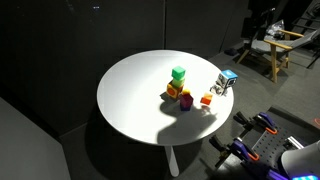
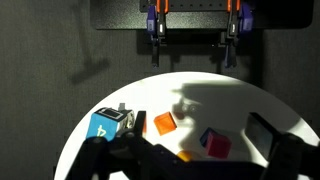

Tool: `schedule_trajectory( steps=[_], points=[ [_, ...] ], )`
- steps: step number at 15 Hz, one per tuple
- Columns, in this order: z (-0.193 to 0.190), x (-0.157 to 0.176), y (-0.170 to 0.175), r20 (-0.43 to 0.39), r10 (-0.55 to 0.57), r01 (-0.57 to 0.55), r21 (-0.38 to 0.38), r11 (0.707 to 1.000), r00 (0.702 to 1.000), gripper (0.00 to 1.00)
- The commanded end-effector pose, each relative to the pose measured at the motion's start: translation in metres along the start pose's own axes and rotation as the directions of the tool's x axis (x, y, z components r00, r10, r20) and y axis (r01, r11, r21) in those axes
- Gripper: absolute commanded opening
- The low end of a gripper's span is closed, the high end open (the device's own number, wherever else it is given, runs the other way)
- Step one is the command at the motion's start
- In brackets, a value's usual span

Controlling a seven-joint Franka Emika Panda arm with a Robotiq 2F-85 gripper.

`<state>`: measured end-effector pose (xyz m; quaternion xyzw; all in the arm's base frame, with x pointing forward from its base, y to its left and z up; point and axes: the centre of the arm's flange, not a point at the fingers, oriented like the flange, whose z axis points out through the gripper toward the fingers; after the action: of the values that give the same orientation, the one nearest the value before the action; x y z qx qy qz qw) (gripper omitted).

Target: Pick up the orange block and put it on the pink block

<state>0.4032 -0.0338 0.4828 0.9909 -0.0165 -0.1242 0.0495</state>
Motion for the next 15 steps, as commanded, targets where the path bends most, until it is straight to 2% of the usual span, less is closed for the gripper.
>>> schedule_trajectory(
  steps=[1,10,15],
  points=[
    [0.000,0.000,0.000,0.000,0.000,0.000,0.000,1.000,1.000,1.00],
    [0.018,0.017,0.013,-0.004,0.007,-0.007,0.015,1.000,1.000,1.00],
    [0.040,0.034,0.020,-0.038,-0.015,0.015,0.015,1.000,0.999,1.00]
  ],
)
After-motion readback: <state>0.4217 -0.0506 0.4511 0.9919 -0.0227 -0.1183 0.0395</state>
